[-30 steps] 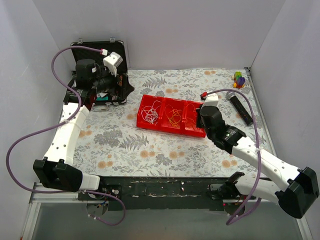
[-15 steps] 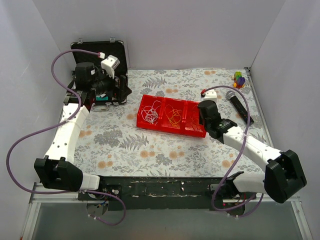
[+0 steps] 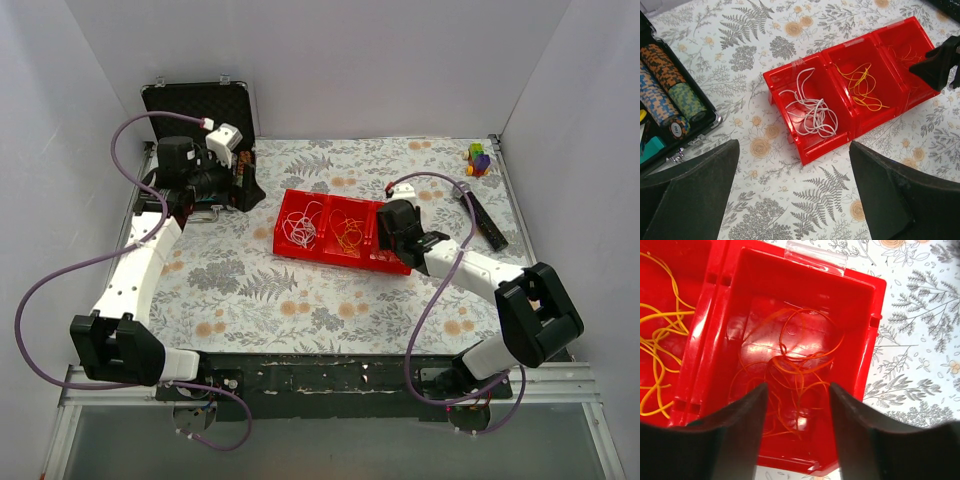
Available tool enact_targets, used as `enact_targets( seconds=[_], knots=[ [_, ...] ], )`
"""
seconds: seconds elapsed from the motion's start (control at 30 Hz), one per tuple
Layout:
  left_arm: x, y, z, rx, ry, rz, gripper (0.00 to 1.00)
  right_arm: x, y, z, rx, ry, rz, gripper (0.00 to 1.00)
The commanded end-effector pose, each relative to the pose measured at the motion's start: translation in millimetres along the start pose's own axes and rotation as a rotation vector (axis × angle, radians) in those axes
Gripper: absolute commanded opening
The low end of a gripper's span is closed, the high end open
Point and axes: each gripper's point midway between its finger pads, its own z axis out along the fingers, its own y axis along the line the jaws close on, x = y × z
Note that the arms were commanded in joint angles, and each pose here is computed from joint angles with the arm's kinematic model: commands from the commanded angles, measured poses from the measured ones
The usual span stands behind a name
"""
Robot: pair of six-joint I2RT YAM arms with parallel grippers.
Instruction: Untangle the cables
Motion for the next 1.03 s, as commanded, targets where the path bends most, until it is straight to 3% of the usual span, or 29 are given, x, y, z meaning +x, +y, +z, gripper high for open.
enact_targets(
  seconds=[0.0,0.1,0.3,0.43,0.53,0.67,1.0],
  knots=[
    [2.0,-4.9,-9.6,-0.005,-0.025,0.006,0.93,-39.7,9.9,-6.4,-0.04,-0.092,0.066,0.75],
    [6.9,-2.7,-8.5,-0.018,-0.019,-0.003,0.95,-50.0,7.1,-20.2,-0.055,-0.116,0.087,0.82],
    [13.2,0.9,-8.1,-0.046,-0.014,-0.042,0.98,-62.6,16.7,-65.9,-0.22,-0.148,0.145,0.84],
    [20.2,2.3,-8.8,-0.07,0.005,-0.107,0.98,-49.7,12.2,-87.8,-0.253,-0.103,0.184,0.86],
    [27.1,21.1,-9.8,-0.204,0.026,-0.231,0.98,-32.9,4.7,-97.3,-0.237,-0.037,0.19,0.87],
    [44.5,43.1,-14.1,-0.362,0.112,-0.341,0.98,-24.3,-6.3,-112.5,-0.235,-0.041,0.188,0.87],
    [64.5,45.2,-25.0,-0.418,0.021,-0.303,0.98,-4.7,-28.4,-139.2,-0.237,-0.08,0.182,0.89]
  ],
)
